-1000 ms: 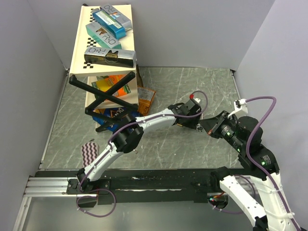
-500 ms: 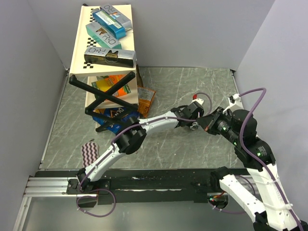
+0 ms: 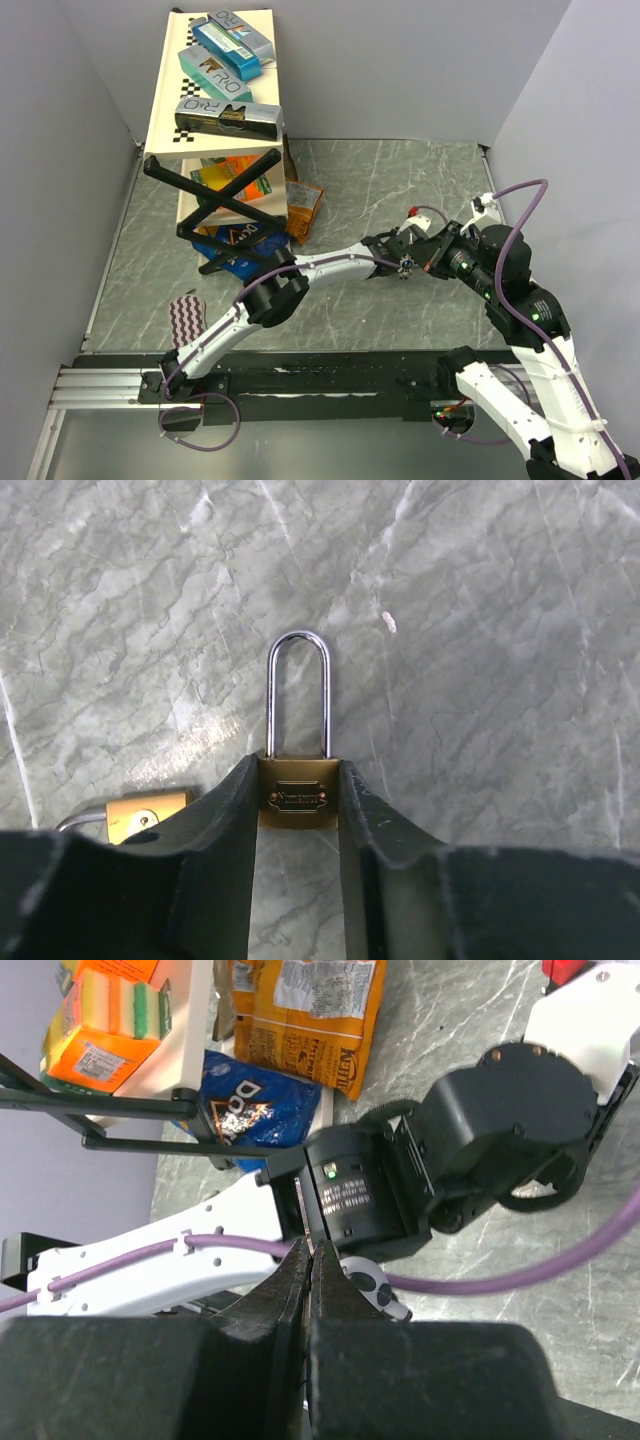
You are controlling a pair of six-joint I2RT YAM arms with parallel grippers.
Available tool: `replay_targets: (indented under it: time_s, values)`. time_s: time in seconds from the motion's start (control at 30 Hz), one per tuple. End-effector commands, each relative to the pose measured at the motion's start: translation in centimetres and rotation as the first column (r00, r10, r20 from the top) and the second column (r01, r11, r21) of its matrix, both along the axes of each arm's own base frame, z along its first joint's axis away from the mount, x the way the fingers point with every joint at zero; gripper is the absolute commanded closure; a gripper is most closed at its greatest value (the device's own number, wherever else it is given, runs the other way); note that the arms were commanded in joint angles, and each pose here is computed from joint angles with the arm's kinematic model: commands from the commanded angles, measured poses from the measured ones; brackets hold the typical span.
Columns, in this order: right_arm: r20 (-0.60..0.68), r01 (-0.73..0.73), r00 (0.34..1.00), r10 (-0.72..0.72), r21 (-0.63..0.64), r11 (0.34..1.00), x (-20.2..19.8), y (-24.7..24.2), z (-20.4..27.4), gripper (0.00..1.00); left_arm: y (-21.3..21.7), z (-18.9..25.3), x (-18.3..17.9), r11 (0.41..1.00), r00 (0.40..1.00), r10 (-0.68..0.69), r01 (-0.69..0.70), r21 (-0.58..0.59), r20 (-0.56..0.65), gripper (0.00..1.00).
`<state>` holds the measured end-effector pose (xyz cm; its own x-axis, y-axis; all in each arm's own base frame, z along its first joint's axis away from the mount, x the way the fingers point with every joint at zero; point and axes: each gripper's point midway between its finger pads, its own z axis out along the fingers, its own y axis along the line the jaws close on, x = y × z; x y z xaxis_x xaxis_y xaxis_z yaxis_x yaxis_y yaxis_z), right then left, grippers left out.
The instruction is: Unlock with the key
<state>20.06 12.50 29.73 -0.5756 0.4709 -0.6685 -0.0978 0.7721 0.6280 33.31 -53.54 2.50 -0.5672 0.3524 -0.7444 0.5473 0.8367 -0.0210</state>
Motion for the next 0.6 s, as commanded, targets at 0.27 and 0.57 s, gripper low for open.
replay_targets:
  time_s: [0.27, 0.57]
  values:
    - [0.044, -0.004, 0.999, 0.004, 0.017, 1.0, 0.7, 0.3, 0.9, 1.0, 7.6, -5.7, -10.3, 0.973, 0.973, -0.089, 0.13, 0.191, -0.211, 0.77]
    - [0.049, -0.019, 0.999, 0.018, 0.016, 1.0, 1.6, 0.8, 0.1, 1.0, 15.2, -5.1, -14.4, 0.969, 0.972, 0.015, 0.043, 0.242, -0.233, 0.79]
